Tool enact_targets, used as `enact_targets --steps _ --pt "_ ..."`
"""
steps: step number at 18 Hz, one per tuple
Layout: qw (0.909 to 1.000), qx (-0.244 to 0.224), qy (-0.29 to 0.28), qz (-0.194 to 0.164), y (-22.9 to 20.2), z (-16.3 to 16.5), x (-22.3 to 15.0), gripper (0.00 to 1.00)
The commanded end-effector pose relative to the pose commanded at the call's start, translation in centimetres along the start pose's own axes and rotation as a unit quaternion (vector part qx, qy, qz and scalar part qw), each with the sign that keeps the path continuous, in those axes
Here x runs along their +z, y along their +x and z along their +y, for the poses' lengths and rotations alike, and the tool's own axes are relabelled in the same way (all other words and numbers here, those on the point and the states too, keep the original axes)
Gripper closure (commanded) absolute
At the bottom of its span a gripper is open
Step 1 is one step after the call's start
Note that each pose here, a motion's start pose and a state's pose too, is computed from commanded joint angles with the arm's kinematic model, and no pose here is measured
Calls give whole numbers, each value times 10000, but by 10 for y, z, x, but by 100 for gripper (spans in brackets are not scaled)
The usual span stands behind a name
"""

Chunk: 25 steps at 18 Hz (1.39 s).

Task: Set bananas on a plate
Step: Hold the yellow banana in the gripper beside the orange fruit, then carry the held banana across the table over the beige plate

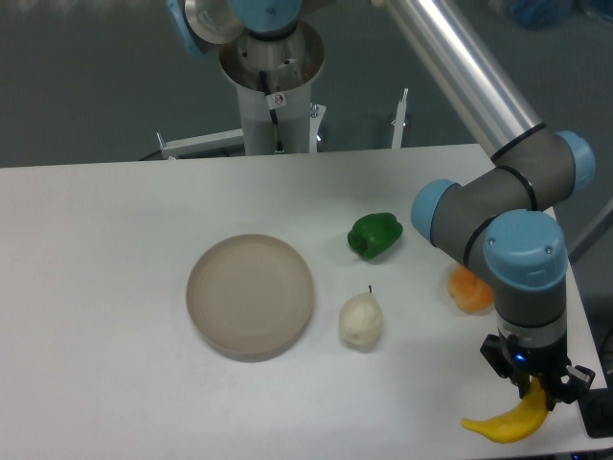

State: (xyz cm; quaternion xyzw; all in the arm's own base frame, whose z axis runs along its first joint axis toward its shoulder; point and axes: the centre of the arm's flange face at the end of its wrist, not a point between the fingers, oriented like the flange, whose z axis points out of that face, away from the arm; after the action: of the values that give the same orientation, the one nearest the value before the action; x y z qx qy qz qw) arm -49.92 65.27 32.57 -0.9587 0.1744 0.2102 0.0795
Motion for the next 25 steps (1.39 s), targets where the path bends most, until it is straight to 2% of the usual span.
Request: enact_targets --steps 6,10,12,18,25 --pt "10000 -37 48 29 8 -10 -5 67" --pt "9995 -323 37 46 22 -26 -13 67" --pt "9981 -612 23 95 33 -28 -21 67" --pt "9942 -1047 52 254 72 -29 -67 67" --pt "9923 -1022 -97 699 144 -33 -123 67"
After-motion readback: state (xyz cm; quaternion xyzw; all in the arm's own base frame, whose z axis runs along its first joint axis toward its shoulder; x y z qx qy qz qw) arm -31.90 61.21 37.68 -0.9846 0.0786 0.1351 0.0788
